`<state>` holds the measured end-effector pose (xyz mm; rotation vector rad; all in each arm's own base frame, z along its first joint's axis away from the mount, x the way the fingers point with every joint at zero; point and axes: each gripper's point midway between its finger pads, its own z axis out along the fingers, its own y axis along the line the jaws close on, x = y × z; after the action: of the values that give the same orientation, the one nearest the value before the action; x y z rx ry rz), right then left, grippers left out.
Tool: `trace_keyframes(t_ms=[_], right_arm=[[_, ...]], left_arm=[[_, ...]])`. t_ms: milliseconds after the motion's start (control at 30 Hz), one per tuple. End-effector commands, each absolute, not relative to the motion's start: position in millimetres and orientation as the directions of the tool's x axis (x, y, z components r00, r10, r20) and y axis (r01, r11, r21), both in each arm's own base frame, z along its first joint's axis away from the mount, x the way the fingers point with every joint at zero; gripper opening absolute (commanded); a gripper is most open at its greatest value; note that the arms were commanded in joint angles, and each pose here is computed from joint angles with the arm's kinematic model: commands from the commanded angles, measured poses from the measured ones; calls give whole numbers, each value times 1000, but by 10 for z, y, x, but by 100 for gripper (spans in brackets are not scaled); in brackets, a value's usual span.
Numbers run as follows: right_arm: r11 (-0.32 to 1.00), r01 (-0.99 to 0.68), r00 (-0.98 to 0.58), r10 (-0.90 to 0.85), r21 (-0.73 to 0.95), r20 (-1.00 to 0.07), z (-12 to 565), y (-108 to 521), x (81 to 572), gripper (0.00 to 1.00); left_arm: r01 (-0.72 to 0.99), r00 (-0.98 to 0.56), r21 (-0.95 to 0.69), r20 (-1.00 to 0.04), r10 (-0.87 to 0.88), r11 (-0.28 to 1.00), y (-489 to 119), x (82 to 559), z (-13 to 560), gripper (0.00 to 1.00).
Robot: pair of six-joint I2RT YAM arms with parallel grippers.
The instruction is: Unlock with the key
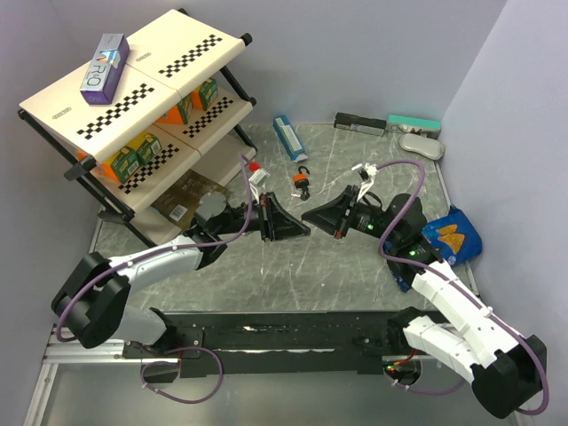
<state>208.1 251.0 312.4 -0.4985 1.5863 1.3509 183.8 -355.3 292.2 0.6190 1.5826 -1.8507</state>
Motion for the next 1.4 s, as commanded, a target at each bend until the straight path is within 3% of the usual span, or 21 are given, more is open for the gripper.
trace_keyframes(t_ms=[0,167,333,433,667,1033,1367], right_arm=[[350,-816,-399,233,459,-887,3281,2444,2056,0],[434,-757,-462,174,488,-870,3143,2353,2056,24],[472,-705,-519,163,529,-839,3115,2303,2044,47],[472,-676,-565,161,566,-809,3054,2318,2032,54],[395,-612,-674,194,686,-713,2882,2495,2003,52],[388,-516,-785,144,764,-603,2533,2777,2031,40],[372,-474,-817,150,798,-556,2418,2859,2043,36]], left_arm=[[814,-567,-577,-815,-121,67,-3510,1973,2961,1],[816,-494,-469,-869,-13,337,-3325,2229,2709,1],[825,-455,-375,-884,103,424,-3197,2216,2533,1],[861,-415,-303,-883,220,408,-3199,2112,2452,1],[908,-303,-133,-863,405,397,-3142,2060,2216,1],[901,-261,-48,-854,449,431,-3150,2060,2085,1],[897,-253,-22,-845,472,442,-3146,2045,2024,1]])
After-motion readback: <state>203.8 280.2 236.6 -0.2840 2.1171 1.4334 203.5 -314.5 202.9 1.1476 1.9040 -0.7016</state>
